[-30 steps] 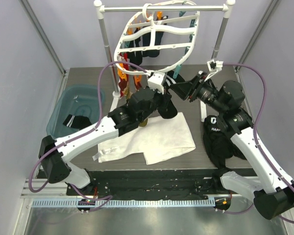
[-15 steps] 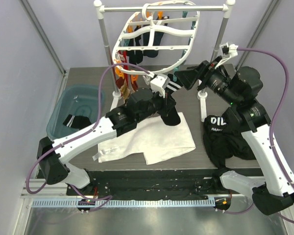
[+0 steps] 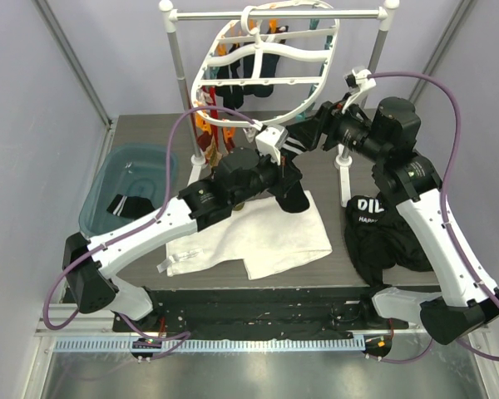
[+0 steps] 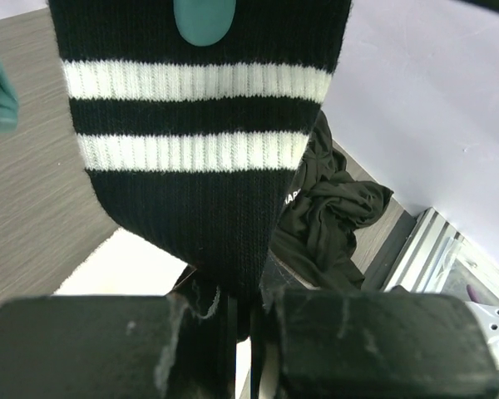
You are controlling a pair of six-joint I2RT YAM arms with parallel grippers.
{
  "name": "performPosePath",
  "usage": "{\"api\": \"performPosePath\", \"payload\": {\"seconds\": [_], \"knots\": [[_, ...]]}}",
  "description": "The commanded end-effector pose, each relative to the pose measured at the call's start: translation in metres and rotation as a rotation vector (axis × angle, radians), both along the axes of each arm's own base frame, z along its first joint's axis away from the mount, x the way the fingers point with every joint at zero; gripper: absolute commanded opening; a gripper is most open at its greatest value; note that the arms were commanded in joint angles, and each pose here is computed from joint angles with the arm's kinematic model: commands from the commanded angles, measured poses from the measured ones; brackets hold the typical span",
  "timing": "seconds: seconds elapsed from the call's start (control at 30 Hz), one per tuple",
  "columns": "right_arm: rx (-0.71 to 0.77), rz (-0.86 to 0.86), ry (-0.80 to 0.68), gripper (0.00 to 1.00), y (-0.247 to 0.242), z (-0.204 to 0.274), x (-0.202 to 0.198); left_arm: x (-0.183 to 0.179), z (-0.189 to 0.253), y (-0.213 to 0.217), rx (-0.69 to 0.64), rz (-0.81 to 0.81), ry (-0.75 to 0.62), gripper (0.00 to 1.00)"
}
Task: Remove the socks clipped to the hanger
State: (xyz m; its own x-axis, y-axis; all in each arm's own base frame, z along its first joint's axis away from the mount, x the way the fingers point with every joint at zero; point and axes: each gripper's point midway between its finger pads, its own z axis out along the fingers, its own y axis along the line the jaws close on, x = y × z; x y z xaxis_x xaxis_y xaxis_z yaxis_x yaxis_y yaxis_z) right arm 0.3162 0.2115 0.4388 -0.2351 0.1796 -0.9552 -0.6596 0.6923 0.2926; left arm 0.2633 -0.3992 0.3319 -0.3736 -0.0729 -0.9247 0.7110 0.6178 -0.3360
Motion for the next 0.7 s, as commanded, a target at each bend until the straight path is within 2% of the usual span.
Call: {"api": "performPosePath", "payload": {"seconds": [0.0,0.3,0.53,0.57,0.6,0.67], "knots": [[-0.013,0.038,-0.100,0.62,0.003,0.022,-0.001,-0.004,0.041,0.004,-0.082,-0.014,-0.045,0.00],[-0.003,0.059,-0.124,0.47,0.007,0.021,0.008,-0.002,0.040,0.005,-0.080,-0.004,-0.045,0.00],[0.020,0.048,-0.125,0.52,0.003,0.023,0.012,-0.001,0.034,0.006,-0.063,0.002,-0.037,0.00],[0.019,0.048,-0.126,0.50,0.003,0.023,0.012,-0.001,0.035,0.007,-0.066,0.003,-0.038,0.00],[0.021,0.049,-0.124,0.40,0.003,0.023,0.012,0.000,0.034,0.006,-0.067,0.005,-0.037,0.00],[0.028,0.037,-0.119,0.29,0.001,0.023,0.015,0.000,0.034,0.006,-0.065,0.006,-0.037,0.00]]}}
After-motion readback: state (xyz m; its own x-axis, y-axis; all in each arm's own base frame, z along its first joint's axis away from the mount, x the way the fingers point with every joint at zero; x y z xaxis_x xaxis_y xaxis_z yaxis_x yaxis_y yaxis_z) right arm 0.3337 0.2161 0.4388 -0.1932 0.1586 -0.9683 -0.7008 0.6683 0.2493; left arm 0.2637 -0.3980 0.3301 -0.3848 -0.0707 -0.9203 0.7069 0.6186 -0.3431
